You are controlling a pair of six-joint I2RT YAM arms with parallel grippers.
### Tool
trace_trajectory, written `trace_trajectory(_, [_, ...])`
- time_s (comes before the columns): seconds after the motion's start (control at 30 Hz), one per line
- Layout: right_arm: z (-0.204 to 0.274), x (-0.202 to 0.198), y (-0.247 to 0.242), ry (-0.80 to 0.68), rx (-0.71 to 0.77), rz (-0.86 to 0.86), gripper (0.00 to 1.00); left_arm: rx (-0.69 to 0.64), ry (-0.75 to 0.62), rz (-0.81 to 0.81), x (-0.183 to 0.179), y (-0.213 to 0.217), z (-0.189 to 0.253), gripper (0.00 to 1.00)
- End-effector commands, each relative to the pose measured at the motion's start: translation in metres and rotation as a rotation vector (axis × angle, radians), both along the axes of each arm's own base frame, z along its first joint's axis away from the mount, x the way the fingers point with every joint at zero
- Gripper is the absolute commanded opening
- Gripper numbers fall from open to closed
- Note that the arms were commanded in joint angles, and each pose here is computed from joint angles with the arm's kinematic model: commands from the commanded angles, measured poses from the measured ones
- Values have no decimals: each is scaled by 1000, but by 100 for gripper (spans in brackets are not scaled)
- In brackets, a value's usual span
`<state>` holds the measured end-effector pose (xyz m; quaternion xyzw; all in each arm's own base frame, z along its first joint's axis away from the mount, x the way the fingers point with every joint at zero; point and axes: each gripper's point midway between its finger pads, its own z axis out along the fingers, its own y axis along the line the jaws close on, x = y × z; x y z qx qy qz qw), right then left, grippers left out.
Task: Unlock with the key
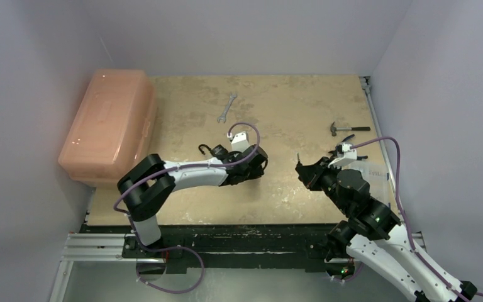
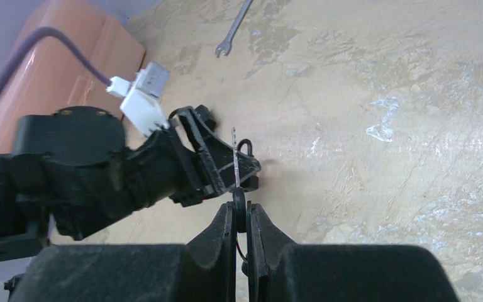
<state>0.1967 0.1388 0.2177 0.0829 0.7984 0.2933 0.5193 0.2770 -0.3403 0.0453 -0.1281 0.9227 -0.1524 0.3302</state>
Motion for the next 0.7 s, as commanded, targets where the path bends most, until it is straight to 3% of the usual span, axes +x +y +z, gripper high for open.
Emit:
trace_trajectory(0.0, [8,1,3,-23,0,17,0,-223,-139,45,14,-15,67,0])
trace_trajectory(0.27, [15,2,10,-24,-3,48,0,-351,-128,39,9,-11,97,0])
trace_trajectory(0.5, [10,2,25,17,9,98,0,-475,35,6,4,-11,97,0])
trace_trajectory(0.67, [8,1,36,38,33,142,0,-494,123,3,0,-7,94,0])
